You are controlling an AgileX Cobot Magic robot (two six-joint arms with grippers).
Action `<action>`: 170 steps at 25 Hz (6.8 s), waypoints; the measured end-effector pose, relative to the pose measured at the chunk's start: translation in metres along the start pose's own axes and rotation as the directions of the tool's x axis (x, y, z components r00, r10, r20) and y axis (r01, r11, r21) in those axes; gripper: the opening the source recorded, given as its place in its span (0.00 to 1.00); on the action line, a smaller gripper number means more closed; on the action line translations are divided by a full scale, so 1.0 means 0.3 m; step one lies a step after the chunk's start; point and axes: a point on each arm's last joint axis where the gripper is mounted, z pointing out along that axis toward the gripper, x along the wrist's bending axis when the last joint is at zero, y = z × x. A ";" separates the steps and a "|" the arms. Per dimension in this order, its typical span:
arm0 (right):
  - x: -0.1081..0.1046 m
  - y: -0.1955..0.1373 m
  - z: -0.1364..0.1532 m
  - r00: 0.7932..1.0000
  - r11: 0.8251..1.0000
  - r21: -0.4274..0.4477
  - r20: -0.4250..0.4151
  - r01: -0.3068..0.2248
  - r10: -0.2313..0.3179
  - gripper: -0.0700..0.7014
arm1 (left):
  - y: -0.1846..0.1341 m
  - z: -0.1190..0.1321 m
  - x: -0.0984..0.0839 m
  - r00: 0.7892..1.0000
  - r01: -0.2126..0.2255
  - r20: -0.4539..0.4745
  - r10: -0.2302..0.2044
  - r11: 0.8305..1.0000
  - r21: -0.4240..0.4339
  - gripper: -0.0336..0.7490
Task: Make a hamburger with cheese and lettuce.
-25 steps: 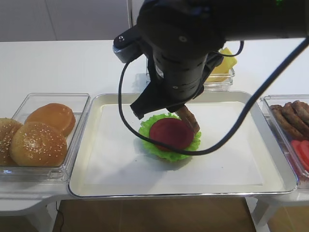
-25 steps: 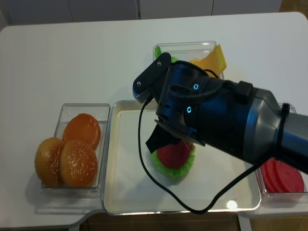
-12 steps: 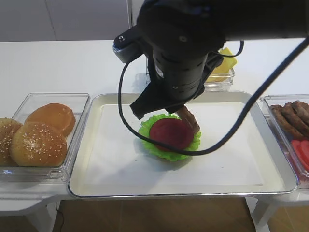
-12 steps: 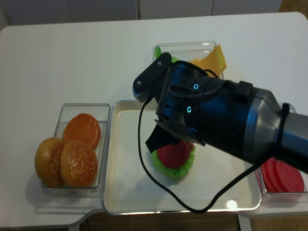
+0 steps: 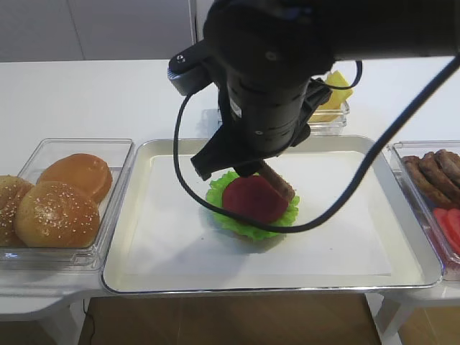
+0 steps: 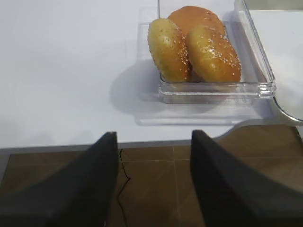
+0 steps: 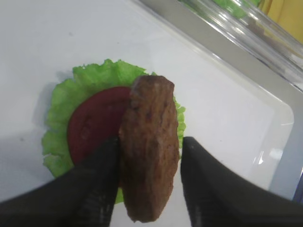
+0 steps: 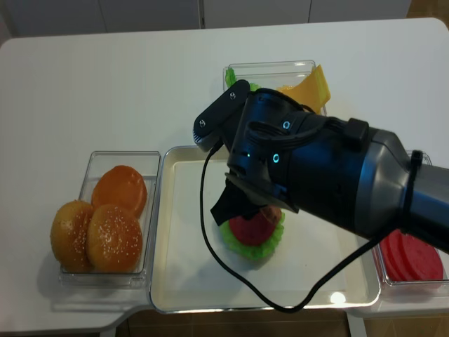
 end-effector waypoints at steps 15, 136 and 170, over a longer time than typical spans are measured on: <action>0.009 -0.005 0.000 0.999 1.000 0.017 -0.028 -0.020 0.020 0.63 | 0.000 0.000 0.000 1.000 0.000 0.000 0.000 1.000 0.000 0.52; -0.334 -1.031 -0.722 0.829 0.607 -0.613 -0.150 -0.506 0.539 0.70 | 0.000 0.000 0.000 1.000 0.000 0.000 0.000 1.000 0.000 0.52; -0.323 -1.022 -0.362 0.842 0.726 -0.451 -0.125 -0.519 0.525 0.70 | 0.000 0.000 0.000 1.000 0.000 0.000 0.000 1.000 0.000 0.52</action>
